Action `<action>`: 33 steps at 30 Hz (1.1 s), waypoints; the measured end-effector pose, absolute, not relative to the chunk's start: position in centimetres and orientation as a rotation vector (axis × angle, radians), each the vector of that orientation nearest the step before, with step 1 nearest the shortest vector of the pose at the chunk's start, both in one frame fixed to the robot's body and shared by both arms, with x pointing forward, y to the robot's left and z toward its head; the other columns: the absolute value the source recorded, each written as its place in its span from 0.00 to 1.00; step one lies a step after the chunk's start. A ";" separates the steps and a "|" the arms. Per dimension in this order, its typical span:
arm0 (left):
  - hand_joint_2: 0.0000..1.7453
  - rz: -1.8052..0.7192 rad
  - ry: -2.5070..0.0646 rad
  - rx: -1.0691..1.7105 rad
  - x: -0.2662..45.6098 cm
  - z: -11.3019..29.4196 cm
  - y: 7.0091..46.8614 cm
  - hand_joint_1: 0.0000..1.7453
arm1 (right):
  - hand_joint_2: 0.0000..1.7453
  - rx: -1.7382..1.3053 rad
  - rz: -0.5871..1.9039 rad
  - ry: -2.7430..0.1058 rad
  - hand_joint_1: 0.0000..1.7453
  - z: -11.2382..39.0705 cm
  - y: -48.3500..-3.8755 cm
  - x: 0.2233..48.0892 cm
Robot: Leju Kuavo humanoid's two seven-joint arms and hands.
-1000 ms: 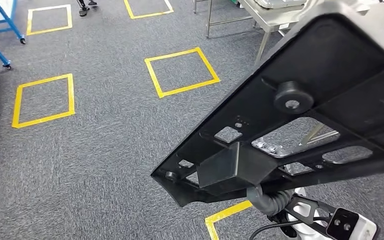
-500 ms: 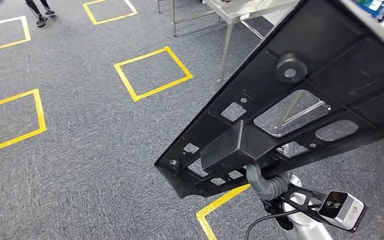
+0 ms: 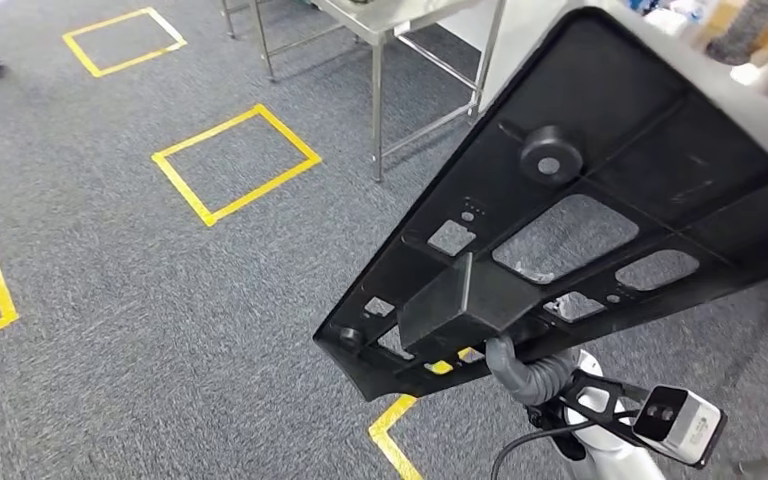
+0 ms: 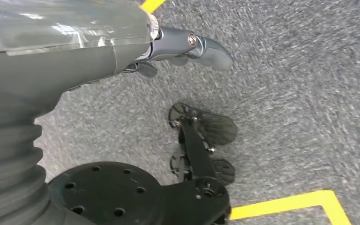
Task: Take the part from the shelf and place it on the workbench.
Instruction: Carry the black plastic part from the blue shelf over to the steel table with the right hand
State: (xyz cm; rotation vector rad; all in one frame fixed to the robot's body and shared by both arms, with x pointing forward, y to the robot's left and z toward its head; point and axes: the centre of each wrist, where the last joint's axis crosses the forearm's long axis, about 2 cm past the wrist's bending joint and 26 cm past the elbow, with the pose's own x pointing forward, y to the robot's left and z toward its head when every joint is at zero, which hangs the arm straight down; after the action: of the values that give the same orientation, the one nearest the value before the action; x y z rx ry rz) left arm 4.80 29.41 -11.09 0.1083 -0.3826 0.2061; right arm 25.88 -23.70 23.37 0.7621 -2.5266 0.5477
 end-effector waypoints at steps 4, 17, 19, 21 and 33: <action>1.00 0.209 -0.381 0.106 5.0 -11.1 29.1 0.00 | 1.00 0.754 0.545 -2.534 1.00 23.5 -23.6 25.8; 1.00 0.231 -0.366 0.108 5.4 -11.0 28.9 0.00 | 1.00 0.746 0.521 -2.552 1.00 23.8 -23.3 25.9; 1.00 0.235 -0.365 0.108 5.4 -11.0 28.9 0.00 | 1.00 0.747 0.522 -2.552 1.00 23.9 -23.4 26.0; 1.00 0.236 -0.360 0.109 5.2 -11.0 28.9 0.00 | 1.00 0.750 0.518 -2.549 1.00 23.8 -23.4 26.1; 1.00 0.225 -0.362 0.119 5.1 -11.0 28.8 0.00 | 1.00 0.755 0.507 -2.541 1.00 23.6 -23.3 26.1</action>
State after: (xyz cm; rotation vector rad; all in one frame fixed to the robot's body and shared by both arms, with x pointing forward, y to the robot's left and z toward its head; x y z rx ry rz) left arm 5.15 28.81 -11.04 0.1193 -0.3619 0.2253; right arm 26.14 -23.33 23.64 0.7548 -2.5410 0.5074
